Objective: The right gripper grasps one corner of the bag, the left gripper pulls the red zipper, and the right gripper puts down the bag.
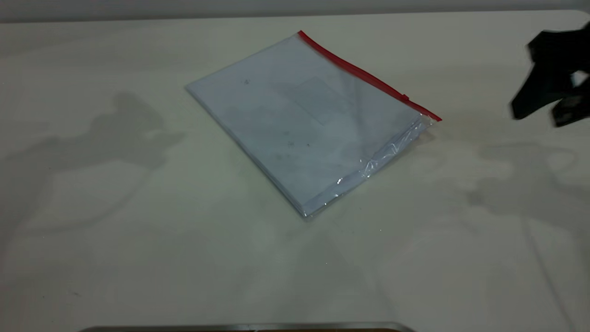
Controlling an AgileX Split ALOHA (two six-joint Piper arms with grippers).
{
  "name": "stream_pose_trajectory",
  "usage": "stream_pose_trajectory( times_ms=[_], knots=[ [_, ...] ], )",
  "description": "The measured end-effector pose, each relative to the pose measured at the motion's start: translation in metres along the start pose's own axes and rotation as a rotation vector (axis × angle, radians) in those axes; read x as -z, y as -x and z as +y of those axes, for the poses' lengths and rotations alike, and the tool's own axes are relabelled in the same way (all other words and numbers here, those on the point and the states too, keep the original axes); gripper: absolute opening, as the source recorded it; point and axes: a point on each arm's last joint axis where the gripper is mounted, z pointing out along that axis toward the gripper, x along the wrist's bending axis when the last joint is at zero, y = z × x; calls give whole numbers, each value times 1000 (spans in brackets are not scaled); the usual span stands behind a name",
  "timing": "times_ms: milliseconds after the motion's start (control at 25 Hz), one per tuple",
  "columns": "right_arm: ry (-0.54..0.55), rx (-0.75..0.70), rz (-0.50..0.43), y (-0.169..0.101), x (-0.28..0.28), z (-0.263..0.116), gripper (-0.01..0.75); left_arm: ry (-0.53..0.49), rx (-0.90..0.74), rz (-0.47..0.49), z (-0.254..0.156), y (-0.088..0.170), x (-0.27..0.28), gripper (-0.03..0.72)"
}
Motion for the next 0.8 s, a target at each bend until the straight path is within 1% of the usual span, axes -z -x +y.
stream_pose_trajectory(
  times_ms=[200, 320, 440, 600, 800],
  knots=[
    [-9, 72, 151, -2, -38, 17, 553, -11, -46, -21, 9, 13, -14, 540],
    [2, 103, 217, -2, -59, 22, 553, -20, -60, -33, 10, 19, -20, 540],
    [21, 108, 237, 3, -79, 28, 553, -25, -64, -40, 10, 21, -23, 540],
    [19, 118, 245, 11, -107, 29, 553, -29, -64, -42, 10, 22, -25, 540],
    [30, 136, 285, 16, -134, 30, 553, -26, -61, -30, 10, 19, -27, 540]
  ],
)
